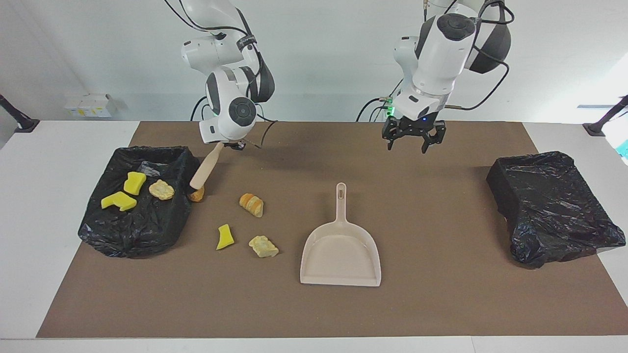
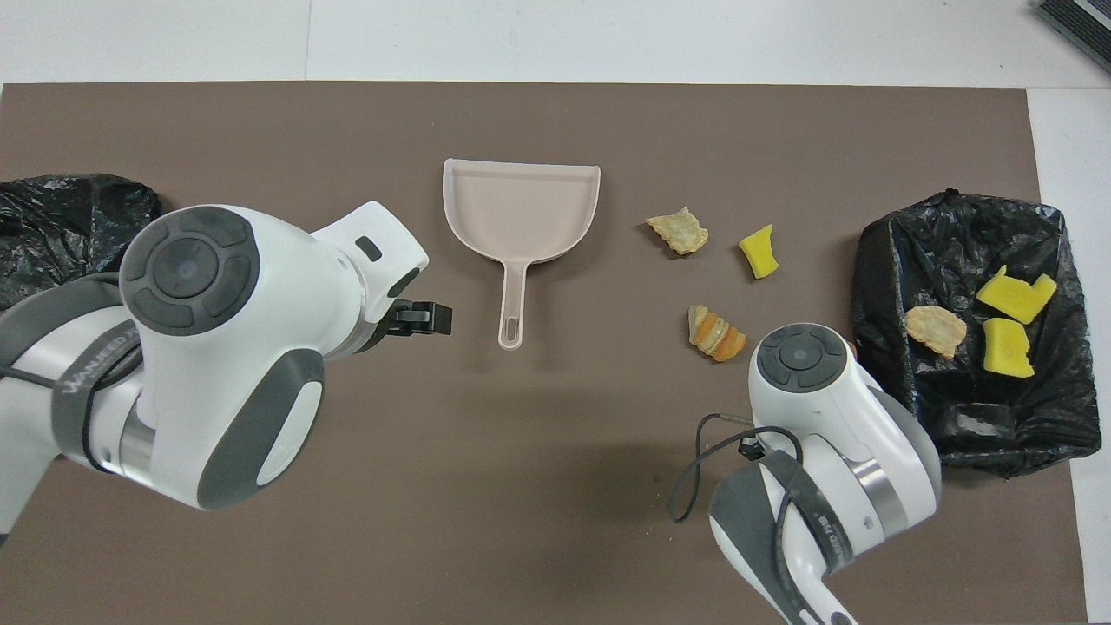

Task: Sweep and dump trash in bin
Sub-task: 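Grasp the dustpan handle with the left gripper while the right gripper lifts the brush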

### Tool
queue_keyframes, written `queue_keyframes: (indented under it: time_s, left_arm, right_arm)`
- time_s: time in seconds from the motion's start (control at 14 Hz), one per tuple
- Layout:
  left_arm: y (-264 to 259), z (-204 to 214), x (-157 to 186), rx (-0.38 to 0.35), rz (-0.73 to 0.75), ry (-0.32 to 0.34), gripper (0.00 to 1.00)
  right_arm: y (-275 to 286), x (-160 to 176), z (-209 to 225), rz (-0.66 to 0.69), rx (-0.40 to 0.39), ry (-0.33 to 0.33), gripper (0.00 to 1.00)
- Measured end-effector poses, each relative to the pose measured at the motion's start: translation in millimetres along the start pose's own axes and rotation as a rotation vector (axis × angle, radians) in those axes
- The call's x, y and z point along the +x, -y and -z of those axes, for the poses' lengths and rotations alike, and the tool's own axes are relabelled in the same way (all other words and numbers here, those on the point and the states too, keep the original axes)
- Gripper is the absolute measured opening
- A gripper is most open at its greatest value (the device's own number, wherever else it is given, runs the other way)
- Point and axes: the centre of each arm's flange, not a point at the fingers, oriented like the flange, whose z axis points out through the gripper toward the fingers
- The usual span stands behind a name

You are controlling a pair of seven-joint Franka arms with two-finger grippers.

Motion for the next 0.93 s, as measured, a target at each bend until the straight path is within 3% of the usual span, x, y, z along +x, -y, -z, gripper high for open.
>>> queue_keyframes:
  time_s: [0.22,0.5,0.65,0.93]
  left_arm:
    - [-29,-29,2,-0.012,0.032,-0.004,1.0]
    - [-76,-61,-8,-0.028,0.073,-0.005,1.0]
    - [-88,-78,-9,-0.033,0.067,-0.006,1.0]
    - [-96,-104,-6,-0.042,0.097,-0.009,1.0]
  right_arm:
    - [25,-10,29,0.02,0.075,0.031,0.26]
    - [14,-6,65,0.019,0.03,0.037,0.26]
    - [2,2,63,0.029,-0.014,0.019,0.26]
    - [-34,33,31,0.052,-0.015,0.061,0.26]
